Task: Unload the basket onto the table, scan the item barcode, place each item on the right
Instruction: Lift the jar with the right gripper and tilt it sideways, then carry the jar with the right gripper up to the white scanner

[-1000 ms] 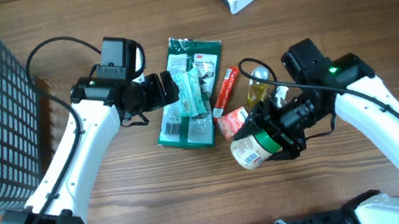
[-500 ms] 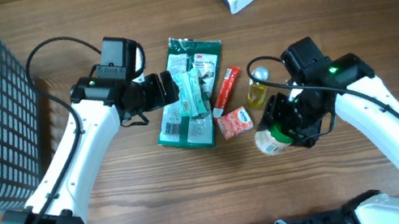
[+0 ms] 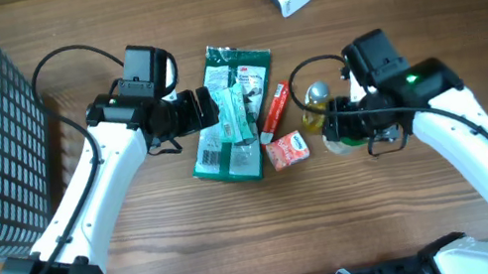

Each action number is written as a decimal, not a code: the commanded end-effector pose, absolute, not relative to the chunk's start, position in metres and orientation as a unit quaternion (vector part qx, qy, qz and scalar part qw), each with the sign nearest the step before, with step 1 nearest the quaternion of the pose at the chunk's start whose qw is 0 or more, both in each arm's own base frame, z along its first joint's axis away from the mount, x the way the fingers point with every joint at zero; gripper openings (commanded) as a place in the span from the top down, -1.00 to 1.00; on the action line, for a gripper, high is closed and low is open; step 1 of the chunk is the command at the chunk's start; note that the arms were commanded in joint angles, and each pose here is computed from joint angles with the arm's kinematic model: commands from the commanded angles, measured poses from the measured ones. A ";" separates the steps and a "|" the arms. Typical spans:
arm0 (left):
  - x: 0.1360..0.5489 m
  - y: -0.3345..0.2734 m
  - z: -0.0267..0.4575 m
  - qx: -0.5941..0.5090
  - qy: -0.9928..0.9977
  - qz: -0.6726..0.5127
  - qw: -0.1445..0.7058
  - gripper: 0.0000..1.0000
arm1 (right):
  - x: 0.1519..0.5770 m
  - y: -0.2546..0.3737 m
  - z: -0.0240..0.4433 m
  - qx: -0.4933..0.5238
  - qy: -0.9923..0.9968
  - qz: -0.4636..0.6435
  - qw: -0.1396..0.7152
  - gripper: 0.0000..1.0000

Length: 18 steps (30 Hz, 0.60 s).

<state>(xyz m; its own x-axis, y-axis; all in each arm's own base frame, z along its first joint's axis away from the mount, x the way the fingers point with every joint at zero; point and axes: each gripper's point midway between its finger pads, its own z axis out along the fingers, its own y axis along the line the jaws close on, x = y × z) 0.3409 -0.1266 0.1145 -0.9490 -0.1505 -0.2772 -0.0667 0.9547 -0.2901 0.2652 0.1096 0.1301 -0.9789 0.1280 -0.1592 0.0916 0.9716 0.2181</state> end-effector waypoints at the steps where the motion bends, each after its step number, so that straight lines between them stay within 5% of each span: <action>1: 0.342 -0.128 0.115 -0.051 0.977 -0.143 0.151 -1.00 | 0.292 0.092 0.190 0.030 0.984 0.069 0.164 0.81; 11: 0.342 -0.128 0.115 -0.052 0.977 -0.143 0.151 -1.00 | 0.370 0.097 0.395 -0.027 0.896 0.105 0.431 0.78; 18: 0.342 -0.128 0.115 -0.051 0.977 -0.143 0.151 -1.00 | 0.447 0.107 0.356 -0.114 0.889 0.035 0.443 0.78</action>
<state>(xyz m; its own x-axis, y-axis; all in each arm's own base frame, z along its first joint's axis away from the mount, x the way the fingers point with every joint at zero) 0.3408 -0.1267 0.1145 -0.9490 -0.1505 -0.2770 -0.0666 0.9546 -0.2904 0.4102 0.1055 0.3828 -0.5820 -0.0641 -0.8106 -0.2006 0.9774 0.0667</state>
